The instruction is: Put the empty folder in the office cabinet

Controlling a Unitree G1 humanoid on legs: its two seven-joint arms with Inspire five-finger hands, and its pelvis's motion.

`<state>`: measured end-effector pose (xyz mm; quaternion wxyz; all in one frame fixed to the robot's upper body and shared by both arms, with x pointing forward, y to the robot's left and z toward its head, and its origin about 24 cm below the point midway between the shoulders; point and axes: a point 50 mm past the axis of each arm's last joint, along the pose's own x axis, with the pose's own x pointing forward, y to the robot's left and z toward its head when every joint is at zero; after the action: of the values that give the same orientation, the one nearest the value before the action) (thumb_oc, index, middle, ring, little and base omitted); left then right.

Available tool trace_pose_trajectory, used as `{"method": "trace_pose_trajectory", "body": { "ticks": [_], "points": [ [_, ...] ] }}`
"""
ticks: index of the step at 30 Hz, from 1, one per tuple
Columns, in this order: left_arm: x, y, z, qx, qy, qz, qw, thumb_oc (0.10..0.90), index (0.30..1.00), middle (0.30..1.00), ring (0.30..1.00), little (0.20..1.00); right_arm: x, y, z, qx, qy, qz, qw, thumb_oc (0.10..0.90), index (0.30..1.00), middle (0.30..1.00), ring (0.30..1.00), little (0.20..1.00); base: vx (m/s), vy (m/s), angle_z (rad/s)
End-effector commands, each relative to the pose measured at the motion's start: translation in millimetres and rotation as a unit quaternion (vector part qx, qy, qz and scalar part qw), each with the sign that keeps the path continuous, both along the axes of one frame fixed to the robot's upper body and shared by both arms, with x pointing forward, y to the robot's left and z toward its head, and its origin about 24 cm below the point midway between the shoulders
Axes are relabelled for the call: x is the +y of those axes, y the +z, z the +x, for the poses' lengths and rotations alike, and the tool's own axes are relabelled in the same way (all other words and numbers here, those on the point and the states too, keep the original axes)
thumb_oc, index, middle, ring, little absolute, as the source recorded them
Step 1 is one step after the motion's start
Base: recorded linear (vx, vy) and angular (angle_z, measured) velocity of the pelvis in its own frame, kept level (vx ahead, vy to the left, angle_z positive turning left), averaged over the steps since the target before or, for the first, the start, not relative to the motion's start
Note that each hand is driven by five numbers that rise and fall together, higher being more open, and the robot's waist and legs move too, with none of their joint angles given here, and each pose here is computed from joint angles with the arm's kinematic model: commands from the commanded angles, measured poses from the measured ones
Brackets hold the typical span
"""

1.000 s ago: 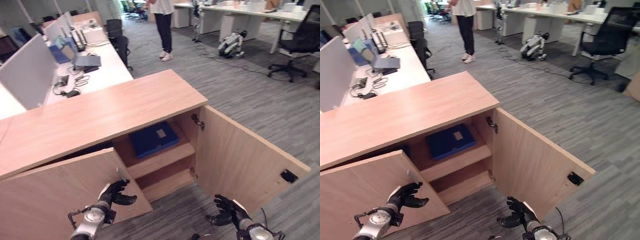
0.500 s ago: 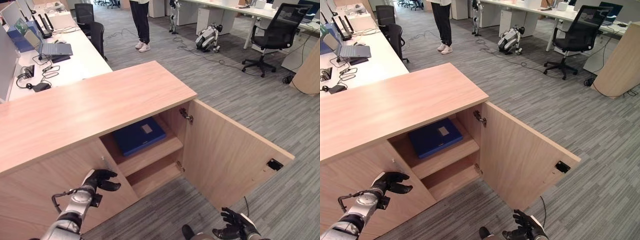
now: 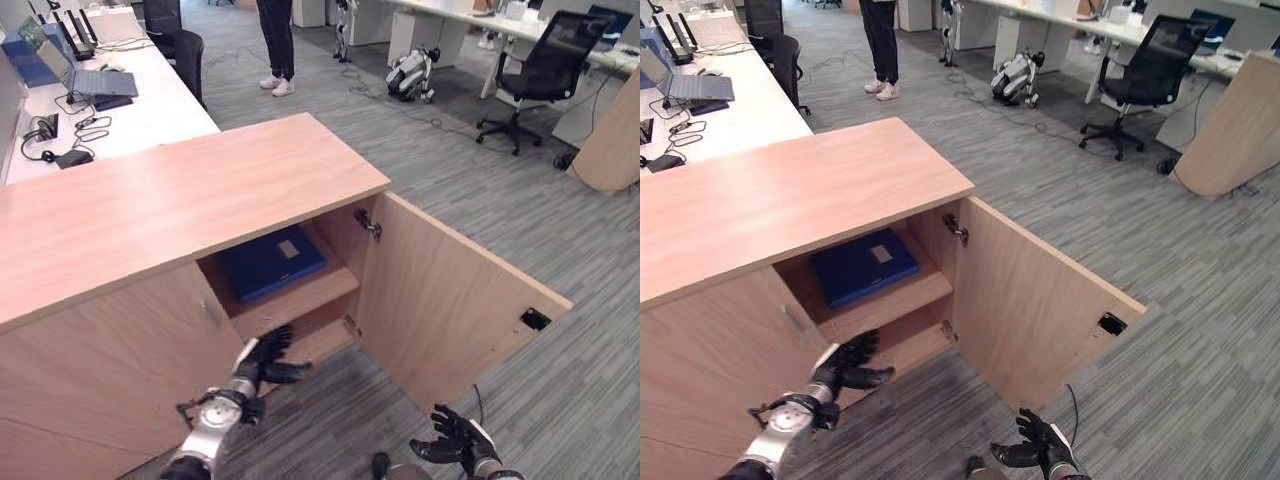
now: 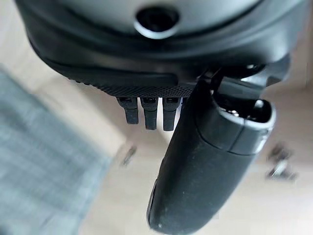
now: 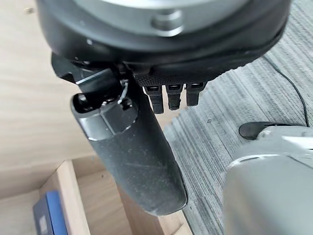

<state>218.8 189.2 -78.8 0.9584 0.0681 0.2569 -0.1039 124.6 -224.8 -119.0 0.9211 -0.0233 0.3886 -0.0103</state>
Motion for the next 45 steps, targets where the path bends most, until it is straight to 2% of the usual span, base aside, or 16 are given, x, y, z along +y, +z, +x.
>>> {"method": "trace_pose_trajectory", "body": {
  "ticks": [1,5,8,11,13,21,24,26,31,34,39,45],
  "points": [
    [-4,26,28,-0.081,-0.011,-0.014,0.997,0.8,0.9,0.9,0.9,0.9,-13,16,23,-0.062,-0.02,-0.008,0.998,0.8,0.9,0.9,0.9,0.9,-0.01,-0.076,-0.15],
    [-7,-3,-1,-0.008,-0.027,-0.004,1.0,0.8,0.9,0.9,0.9,0.9,-23,17,25,-0.054,-0.005,-0.028,0.998,0.8,0.9,0.9,0.9,0.9,0.02,-0.091,-0.43],
    [-6,-12,-12,0.015,-0.024,-0.003,1.0,0.8,0.9,0.9,0.9,0.9,-27,17,24,-0.047,-0.001,-0.034,0.998,0.8,0.9,0.9,0.9,0.9,0.02,-0.097,-0.37],
    [-2,-28,-29,0.059,0.002,-0.006,0.998,0.8,0.9,0.9,0.9,0.9,-35,12,17,-0.028,-0.035,-0.026,0.999,0.8,0.9,0.9,0.9,0.9,0.0,-0.176,-0.51],
    [-4,-33,-34,0.072,0.008,-0.013,0.997,0.8,0.9,0.9,0.9,0.9,-41,11,13,-0.029,-0.068,-0.014,0.997,0.8,0.9,0.9,0.9,0.9,-0.03,-0.163,-0.47],
    [-2,-41,-44,0.092,0.054,-0.03,0.994,0.8,0.9,0.9,0.9,0.9,-53,14,19,-0.026,-0.077,-0.034,0.996,0.8,0.9,0.9,0.9,0.9,-0.02,-0.088,-0.55],
    [-3,-46,-53,0.107,0.054,-0.026,0.993,0.8,0.9,0.9,0.9,0.9,-55,16,23,-0.026,-0.066,-0.044,0.996,0.8,0.9,0.9,0.9,0.9,0.02,0.037,-0.27],
    [4,-49,-61,0.12,0.046,-0.01,0.992,0.8,0.9,0.9,0.9,0.9,-51,12,18,-0.026,-0.088,-0.02,0.996,0.8,0.9,0.9,0.9,0.9,0.04,0.05,-0.59],
    [10,-53,-70,0.137,0.047,0.004,0.989,0.8,0.9,0.9,0.9,0.9,-52,13,20,-0.031,-0.099,-0.016,0.994,0.8,0.9,0.9,0.9,0.9,0.04,0.052,-0.12],
    [23,-54,-74,0.146,0.056,0.022,0.988,0.8,0.9,0.9,0.9,0.9,-52,17,30,-0.048,-0.105,-0.014,0.993,0.8,0.9,0.9,0.9,0.9,0.0,0.048,0.11],
    [41,-50,-73,0.145,0.05,0.054,0.987,0.8,0.9,0.9,0.9,0.9,-79,49,62,-0.112,-0.106,-0.053,0.987,0.8,0.9,0.9,0.9,0.9,0.01,0.02,0.08],
    [49,-46,-70,0.143,0.025,0.081,0.986,0.8,0.9,0.9,0.9,0.9,-107,117,114,-0.234,-0.088,-0.115,0.961,0.8,0.9,0.9,0.9,0.9,0.0,0.005,0.18]
  ]
}}
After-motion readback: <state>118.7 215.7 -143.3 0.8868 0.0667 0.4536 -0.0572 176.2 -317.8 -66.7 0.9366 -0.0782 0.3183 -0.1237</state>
